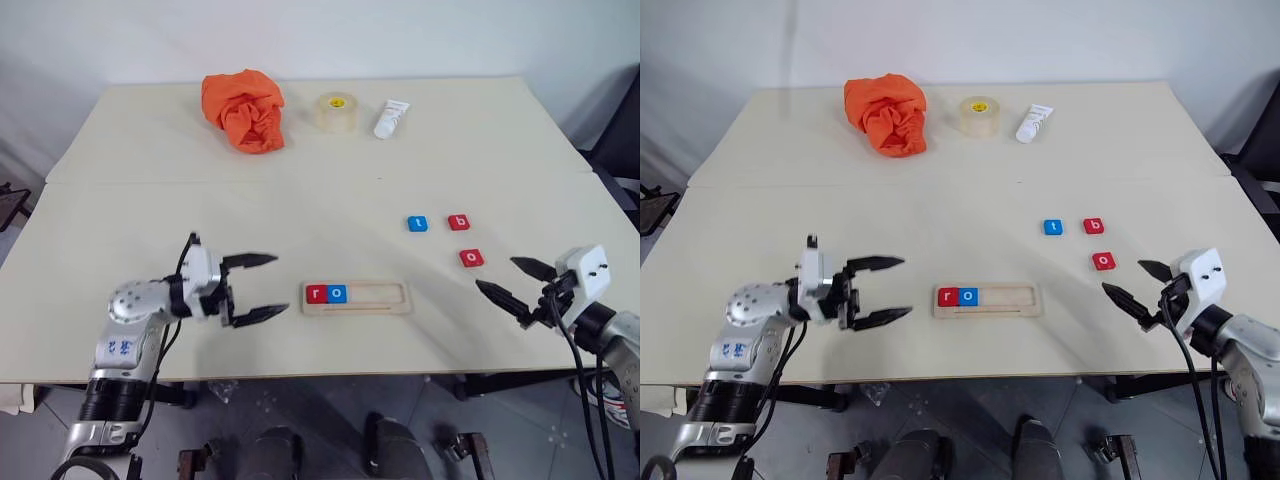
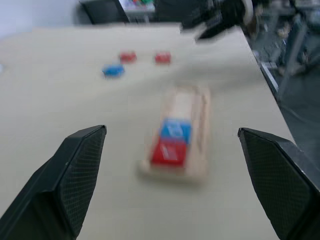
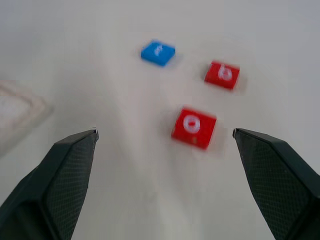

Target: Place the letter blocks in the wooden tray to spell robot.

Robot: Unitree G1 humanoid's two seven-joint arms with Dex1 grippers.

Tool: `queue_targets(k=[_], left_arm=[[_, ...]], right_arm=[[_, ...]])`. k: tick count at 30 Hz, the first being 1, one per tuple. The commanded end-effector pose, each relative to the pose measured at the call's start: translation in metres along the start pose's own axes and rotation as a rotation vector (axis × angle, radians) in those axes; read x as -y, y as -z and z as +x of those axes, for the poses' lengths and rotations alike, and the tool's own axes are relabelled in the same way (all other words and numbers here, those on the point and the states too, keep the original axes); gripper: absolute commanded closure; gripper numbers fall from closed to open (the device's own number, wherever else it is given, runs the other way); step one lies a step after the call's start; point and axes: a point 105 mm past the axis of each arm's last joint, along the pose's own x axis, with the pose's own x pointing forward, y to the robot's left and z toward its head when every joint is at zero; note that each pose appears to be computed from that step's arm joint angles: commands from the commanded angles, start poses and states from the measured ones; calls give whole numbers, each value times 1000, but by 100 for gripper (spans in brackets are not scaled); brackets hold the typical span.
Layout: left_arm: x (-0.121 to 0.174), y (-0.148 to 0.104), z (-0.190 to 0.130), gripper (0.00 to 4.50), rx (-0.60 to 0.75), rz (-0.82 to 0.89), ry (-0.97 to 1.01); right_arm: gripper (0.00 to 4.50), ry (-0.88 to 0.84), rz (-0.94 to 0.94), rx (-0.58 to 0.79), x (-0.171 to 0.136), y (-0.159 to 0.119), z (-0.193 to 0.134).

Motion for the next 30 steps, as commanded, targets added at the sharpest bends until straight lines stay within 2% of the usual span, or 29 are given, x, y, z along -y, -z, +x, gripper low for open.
queue_targets(k=[1,7,22,25,30], left_arm=[[-4,2,-10,2,18,61,12],[-11,-2,-12,2,57,72,46],[-8,-8,-10,2,83,87,76],[-7,-11,-7,2,92,94,75],[-3,-14,-1,2,112,96,79]], right_arm=[[0,54,11,75,-2,-24,-5],[0,70,25,69,-7,-25,-9],[0,82,25,66,-8,-30,-11],[0,114,52,55,0,-34,0],[0,164,138,39,20,-39,53]])
